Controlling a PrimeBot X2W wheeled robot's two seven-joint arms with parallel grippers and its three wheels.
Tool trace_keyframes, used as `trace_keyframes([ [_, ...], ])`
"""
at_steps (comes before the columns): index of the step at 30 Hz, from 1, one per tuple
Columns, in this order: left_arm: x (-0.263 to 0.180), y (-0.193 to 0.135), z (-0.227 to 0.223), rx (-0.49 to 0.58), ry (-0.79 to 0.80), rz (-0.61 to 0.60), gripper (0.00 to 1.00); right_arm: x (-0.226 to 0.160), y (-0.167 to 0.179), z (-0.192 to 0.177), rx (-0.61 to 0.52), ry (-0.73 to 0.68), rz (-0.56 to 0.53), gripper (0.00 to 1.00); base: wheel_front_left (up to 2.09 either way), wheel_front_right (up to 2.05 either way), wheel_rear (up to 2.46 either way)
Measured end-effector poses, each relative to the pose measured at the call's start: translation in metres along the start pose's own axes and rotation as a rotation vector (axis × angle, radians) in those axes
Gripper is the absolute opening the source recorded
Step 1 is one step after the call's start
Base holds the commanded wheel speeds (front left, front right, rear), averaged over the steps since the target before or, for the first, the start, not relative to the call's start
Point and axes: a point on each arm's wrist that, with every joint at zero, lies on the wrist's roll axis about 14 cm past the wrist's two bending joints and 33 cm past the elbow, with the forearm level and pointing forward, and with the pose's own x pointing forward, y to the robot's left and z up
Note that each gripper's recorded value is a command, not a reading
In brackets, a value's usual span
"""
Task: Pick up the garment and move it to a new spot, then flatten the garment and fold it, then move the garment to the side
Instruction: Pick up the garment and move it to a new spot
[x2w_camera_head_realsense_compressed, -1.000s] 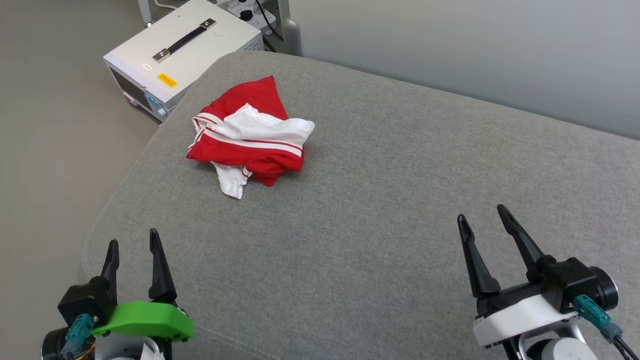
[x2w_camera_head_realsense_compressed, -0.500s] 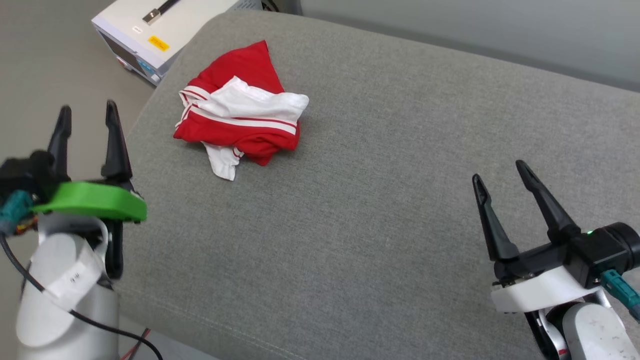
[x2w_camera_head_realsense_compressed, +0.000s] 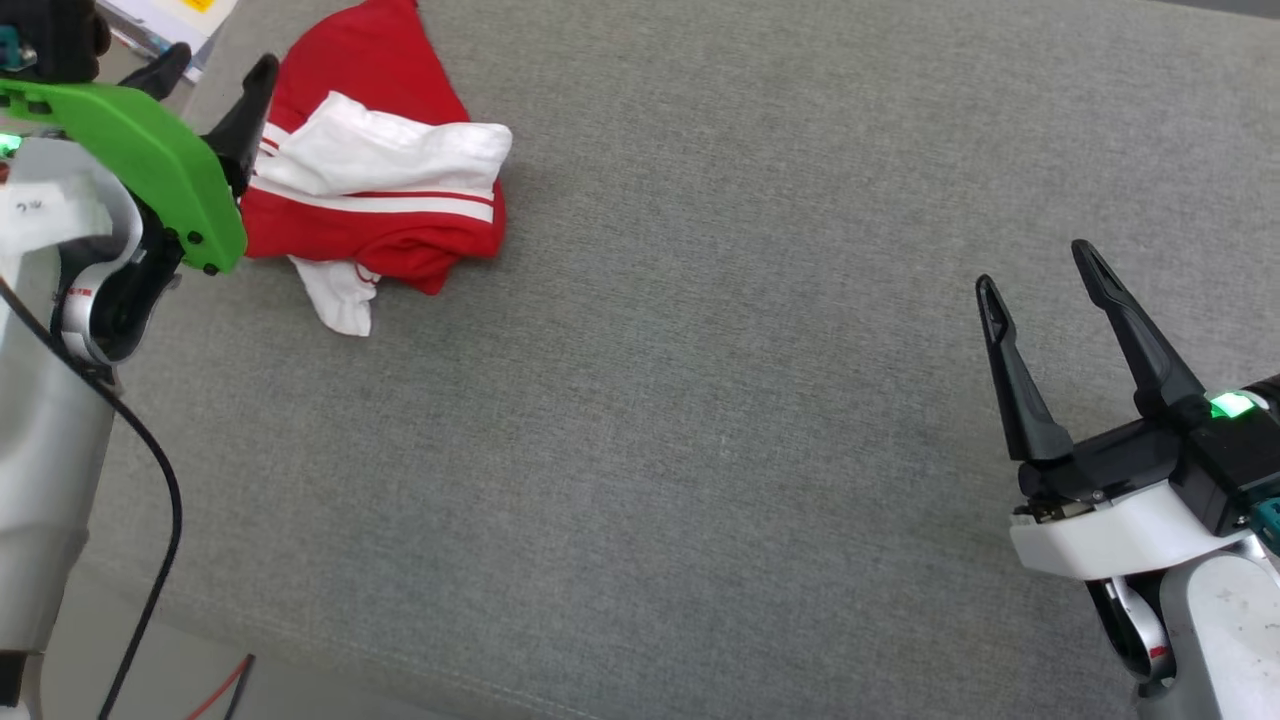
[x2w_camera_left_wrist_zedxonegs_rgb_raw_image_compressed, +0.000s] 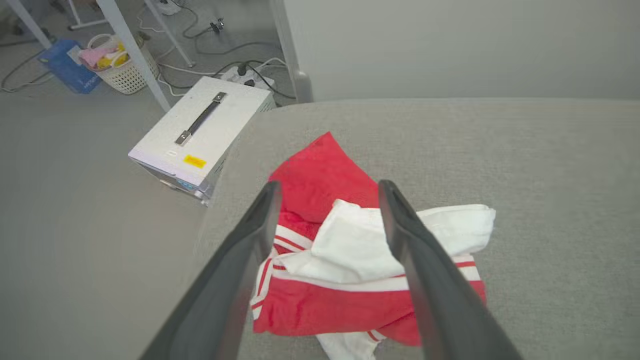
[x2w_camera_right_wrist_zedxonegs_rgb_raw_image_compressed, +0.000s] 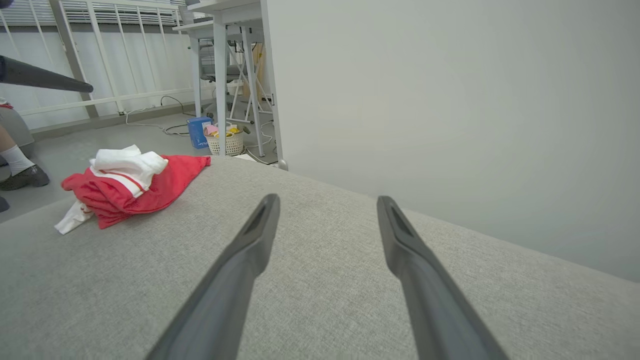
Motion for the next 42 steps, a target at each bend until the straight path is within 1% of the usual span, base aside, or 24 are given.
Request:
trace_keyframes([
  [3, 0.012, -0.018, -0.025, 0.009, 0.169, -0.067, 1.0, -0.004, -0.009, -0.005, -0.007, 0.014, -0.021, 1.0, 0.0, 0.0, 0.0],
  [6, 0.017, -0.033, -0.057, 0.047, 0.342, -0.122, 1.0, -0.006, -0.017, -0.008, -0.015, 0.021, -0.039, 1.0, 0.0, 0.0, 0.0],
  [11, 0.021, -0.054, -0.099, 0.082, 0.551, -0.197, 1.0, -0.01, -0.032, -0.016, -0.023, 0.039, -0.074, 1.0, 0.0, 0.0, 0.0],
  [14, 0.022, -0.056, -0.126, 0.112, 0.662, -0.206, 1.0, -0.011, -0.038, -0.021, -0.025, 0.05, -0.089, 1.0, 0.0, 0.0, 0.0],
  [18, 0.024, -0.06, -0.158, 0.123, 0.78, -0.217, 1.0, -0.015, -0.048, -0.028, -0.028, 0.067, -0.113, 1.0, 0.0, 0.0, 0.0],
  [23, 0.032, -0.064, -0.169, 0.121, 0.822, -0.233, 1.0, -0.022, -0.055, -0.037, -0.025, 0.095, -0.139, 1.0, 0.0, 0.0, 0.0],
  [24, 0.034, -0.064, -0.169, 0.127, 0.816, -0.236, 0.38, -0.023, -0.056, -0.038, -0.024, 0.097, -0.145, 1.0, 0.0, 0.0, 0.0],
  [25, 0.034, -0.065, -0.168, 0.131, 0.805, -0.239, 0.0, -0.023, -0.056, -0.037, -0.024, 0.098, -0.149, 1.0, 0.0, 0.0, 0.0],
  [29, 0.04, -0.067, -0.152, 0.139, 0.694, -0.245, 0.0, -0.023, -0.056, -0.028, -0.027, 0.08, -0.162, 1.0, 0.0, 0.0, 0.0],
  [33, 0.041, -0.071, -0.119, 0.166, 0.527, -0.26, 0.0, -0.022, -0.053, -0.012, -0.03, 0.045, -0.17, 1.0, 0.0, 0.0, 0.0],
  [36, 0.039, -0.074, -0.083, 0.192, 0.397, -0.273, 0.0, -0.024, -0.047, 0.0, -0.028, 0.024, -0.173, 1.0, 0.0, 0.0, 0.0],
  [39, 0.034, -0.076, -0.04, 0.255, 0.27, -0.281, 0.0, -0.024, -0.041, 0.016, -0.018, -0.011, -0.177, 1.0, 0.0, 0.0, 0.0],
  [42, 0.025, -0.093, -0.012, 0.304, 0.186, -0.327, 0.0, -0.026, -0.038, 0.033, -0.021, -0.048, -0.185, 1.0, 0.0, 0.0, 0.0],
])
